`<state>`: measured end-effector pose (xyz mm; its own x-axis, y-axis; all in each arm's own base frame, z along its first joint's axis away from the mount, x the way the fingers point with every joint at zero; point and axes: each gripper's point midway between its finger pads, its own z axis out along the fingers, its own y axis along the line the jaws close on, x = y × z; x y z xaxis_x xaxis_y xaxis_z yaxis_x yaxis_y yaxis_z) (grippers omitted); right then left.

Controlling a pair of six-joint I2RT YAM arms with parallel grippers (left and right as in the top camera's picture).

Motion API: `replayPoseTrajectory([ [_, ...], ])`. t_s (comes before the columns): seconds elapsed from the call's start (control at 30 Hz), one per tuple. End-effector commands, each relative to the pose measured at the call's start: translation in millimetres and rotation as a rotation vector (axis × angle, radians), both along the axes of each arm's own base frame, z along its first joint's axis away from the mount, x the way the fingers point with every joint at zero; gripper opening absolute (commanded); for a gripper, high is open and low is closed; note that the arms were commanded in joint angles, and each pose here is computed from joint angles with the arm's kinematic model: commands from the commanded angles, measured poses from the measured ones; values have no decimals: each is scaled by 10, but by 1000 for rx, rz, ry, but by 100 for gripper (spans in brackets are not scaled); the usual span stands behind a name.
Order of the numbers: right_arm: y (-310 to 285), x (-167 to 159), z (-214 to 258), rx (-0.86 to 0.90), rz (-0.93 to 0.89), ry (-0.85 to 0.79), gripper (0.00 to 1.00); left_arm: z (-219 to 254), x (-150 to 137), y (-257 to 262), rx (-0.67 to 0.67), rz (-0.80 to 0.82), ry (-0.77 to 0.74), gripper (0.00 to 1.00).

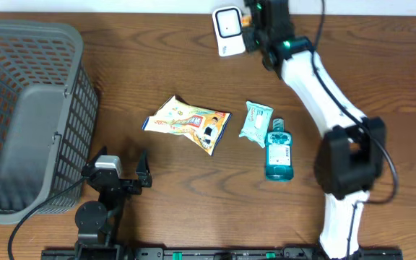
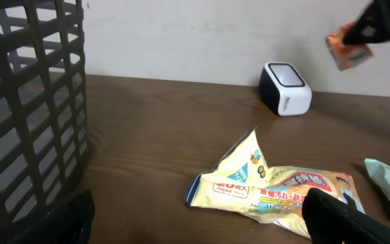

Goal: Scan the item barcode
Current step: 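Lift the orange box and hold it over the white scanner, then carry the orange box right and set it at the table's right edge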

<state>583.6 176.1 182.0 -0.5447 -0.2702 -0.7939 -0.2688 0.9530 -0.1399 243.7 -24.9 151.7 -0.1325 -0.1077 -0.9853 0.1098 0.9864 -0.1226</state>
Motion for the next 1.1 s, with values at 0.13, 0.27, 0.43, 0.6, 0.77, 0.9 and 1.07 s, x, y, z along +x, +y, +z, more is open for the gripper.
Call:
replayPoseTrajectory([
  [0.13,254,497,-186,-272,-19,-97,1,-159,-5,-24,14,-15,39,98],
  [0.27,332,571,-342,-331,-36,-123,1,-159,-5,-25,14,-15,39,98],
  [0.43,409,579,-321,-336,-54,-150,1,-159,-5,-25,14,-15,39,98],
  [0.6,264,505,-123,-390,-122,-118,1,-159,-5,-25,14,-15,39,98],
  [0.77,-177,287,31,-429,-229,9,1,-159,-5,-24,14,-15,39,98],
  [0.9,-883,132,58,-438,-400,115,1,-159,-5,-25,14,-15,39,98],
  [1.07,-2160,-105,-139,-383,-695,268,1,-158,-5,-25,14,-15,39,98],
])
